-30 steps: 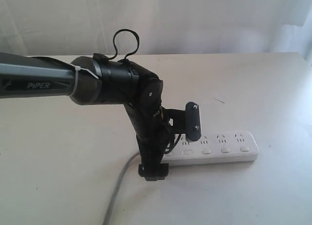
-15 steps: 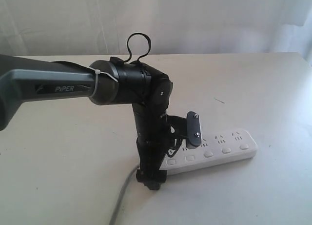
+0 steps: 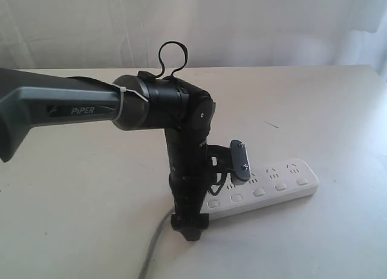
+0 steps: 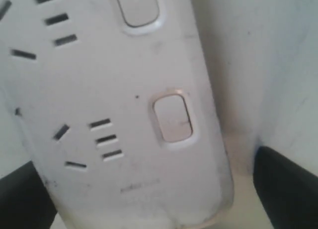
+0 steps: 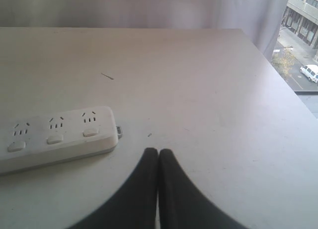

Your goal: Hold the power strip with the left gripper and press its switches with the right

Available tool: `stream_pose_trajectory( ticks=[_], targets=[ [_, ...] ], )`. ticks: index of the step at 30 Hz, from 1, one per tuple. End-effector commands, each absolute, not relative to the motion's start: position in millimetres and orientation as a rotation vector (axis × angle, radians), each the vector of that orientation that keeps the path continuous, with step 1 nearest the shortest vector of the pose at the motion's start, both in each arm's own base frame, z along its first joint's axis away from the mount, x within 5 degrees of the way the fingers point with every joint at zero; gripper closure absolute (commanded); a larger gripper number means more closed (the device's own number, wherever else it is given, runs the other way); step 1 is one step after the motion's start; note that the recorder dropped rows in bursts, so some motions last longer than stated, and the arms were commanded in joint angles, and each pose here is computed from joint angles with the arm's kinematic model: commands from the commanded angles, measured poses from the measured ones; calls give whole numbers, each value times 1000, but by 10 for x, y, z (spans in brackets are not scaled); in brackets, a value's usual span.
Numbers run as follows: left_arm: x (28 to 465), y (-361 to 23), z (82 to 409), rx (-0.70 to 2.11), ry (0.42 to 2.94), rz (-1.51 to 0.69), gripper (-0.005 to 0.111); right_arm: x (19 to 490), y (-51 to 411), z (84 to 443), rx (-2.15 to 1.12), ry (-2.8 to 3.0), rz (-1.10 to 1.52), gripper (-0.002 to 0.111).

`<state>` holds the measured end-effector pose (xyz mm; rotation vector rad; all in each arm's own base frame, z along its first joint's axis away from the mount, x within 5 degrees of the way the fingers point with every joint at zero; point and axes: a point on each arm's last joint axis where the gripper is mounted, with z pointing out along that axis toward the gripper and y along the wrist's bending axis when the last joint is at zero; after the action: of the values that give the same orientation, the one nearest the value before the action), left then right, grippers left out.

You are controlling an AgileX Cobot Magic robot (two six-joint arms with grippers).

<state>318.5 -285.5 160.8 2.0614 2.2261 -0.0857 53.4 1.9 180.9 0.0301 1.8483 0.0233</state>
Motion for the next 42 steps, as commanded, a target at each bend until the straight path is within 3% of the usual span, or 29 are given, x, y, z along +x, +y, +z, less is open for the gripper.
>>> stream_pose_trajectory(
  ticks=[1, 26, 37, 38, 40, 41, 42],
  targets=[
    [3159, -2944, 1677, 1964, 2290, -206, 2, 534, 14, 1818, 35, 1832, 18, 108],
    [3225, -3003, 1697, 1827, 2317, -217, 2, 534, 14, 1818, 35, 1832, 18, 108],
    [3257, -2981, 1539, 1804, 2383, -158, 3, 534, 14, 1818, 35, 1832, 18, 108],
    [3261, -2984, 1540, 1791, 2388, -159, 6, 534, 14, 1818, 35, 1832, 18, 108],
    [3265, -2987, 1541, 1779, 2389, -159, 29, 534, 14, 1818, 35, 1832, 18, 108],
    [3266, -2986, 1541, 1781, 2388, -156, 55, 534, 14, 1818, 35, 1832, 18, 108],
    [3263, -2976, 1539, 1792, 2392, -147, 73, 534, 14, 1818, 35, 1832, 18, 108]
  ],
)
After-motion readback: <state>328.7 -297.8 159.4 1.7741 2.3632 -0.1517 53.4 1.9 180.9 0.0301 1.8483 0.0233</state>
